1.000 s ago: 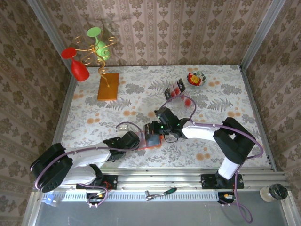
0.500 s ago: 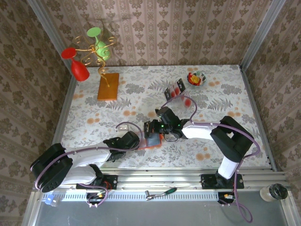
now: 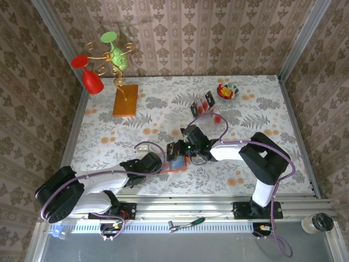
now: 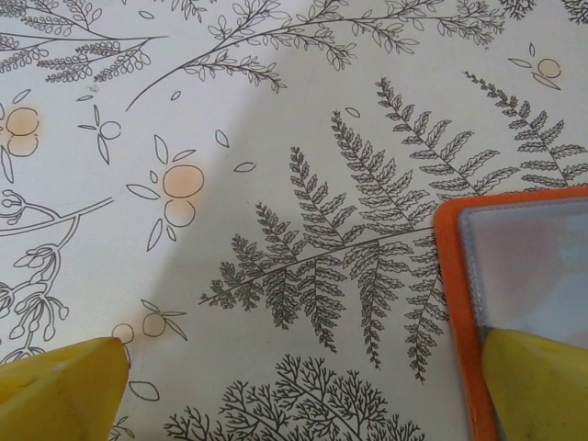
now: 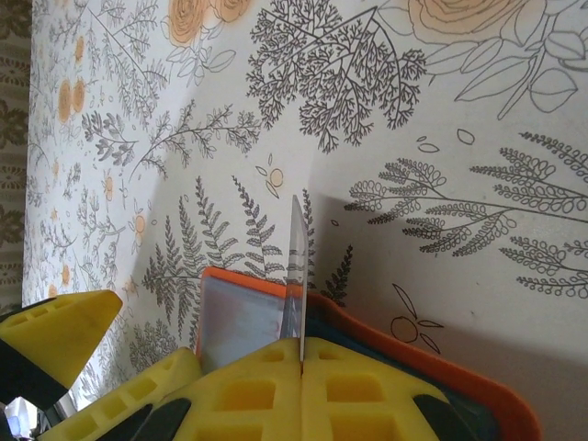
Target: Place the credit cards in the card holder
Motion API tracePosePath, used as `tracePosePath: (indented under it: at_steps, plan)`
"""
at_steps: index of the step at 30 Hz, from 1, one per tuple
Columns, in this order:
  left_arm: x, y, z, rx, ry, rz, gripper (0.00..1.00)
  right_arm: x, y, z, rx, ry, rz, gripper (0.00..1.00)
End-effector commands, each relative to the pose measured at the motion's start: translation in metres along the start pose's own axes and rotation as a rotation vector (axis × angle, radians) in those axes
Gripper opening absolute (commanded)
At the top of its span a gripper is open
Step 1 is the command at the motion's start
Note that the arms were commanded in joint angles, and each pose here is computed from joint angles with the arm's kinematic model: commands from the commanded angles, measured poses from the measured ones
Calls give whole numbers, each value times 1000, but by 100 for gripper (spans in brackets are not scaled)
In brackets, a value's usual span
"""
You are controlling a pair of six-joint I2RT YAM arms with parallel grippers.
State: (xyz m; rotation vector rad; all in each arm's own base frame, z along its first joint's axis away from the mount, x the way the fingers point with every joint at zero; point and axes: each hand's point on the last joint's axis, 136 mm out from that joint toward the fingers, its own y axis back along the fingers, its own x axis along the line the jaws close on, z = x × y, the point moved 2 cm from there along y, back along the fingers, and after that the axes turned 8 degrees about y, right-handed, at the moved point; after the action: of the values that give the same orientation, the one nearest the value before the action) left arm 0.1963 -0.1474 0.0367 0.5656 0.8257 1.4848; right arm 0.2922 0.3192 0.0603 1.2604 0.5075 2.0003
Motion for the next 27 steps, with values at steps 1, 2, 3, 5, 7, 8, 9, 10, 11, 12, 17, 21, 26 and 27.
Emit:
tracePosePath:
  at_steps: [1, 2, 3, 5, 7, 8, 9, 10, 11, 12, 17, 21, 26, 27]
  plan:
    - [16, -1, -13, 43, -48, 66, 100, -8, -4, -11, 32, -7, 0, 0]
    - [16, -1, -14, 45, -49, 67, 100, -9, -4, -12, 34, -7, 2, 0]
    - [17, -1, -14, 44, -50, 69, 100, -8, -4, -13, 36, -6, 7, 0]
    - [17, -1, -13, 43, -48, 69, 100, -8, -4, -15, 41, -1, 14, 0]
    - [17, -1, -14, 44, -50, 69, 100, -8, -3, -18, 47, 5, 23, 0]
    - [17, -1, -14, 45, -50, 71, 100, -9, -3, -19, 50, 8, 25, 0]
    - [17, -1, -13, 44, -50, 72, 100, -9, -3, -20, 52, 13, 28, 0]
    - [17, 0, -13, 43, -50, 71, 100, -10, -2, -22, 56, 15, 28, 0]
    - [17, -1, -13, 44, -50, 71, 100, -11, -2, -23, 59, 17, 29, 0]
    - [17, -1, -13, 44, -50, 72, 100, -13, -2, -24, 63, 18, 27, 0]
    - [17, -1, -14, 46, -50, 75, 100, -15, -1, -32, 81, 22, 34, 0]
    - [17, -1, -14, 47, -52, 76, 100, -18, 0, -38, 96, 25, 37, 0]
    - [16, -1, -13, 47, -54, 77, 100, -21, 2, -44, 111, 30, 38, 0]
    - [17, -1, -13, 46, -53, 78, 100, -22, 3, -45, 113, 29, 36, 0]
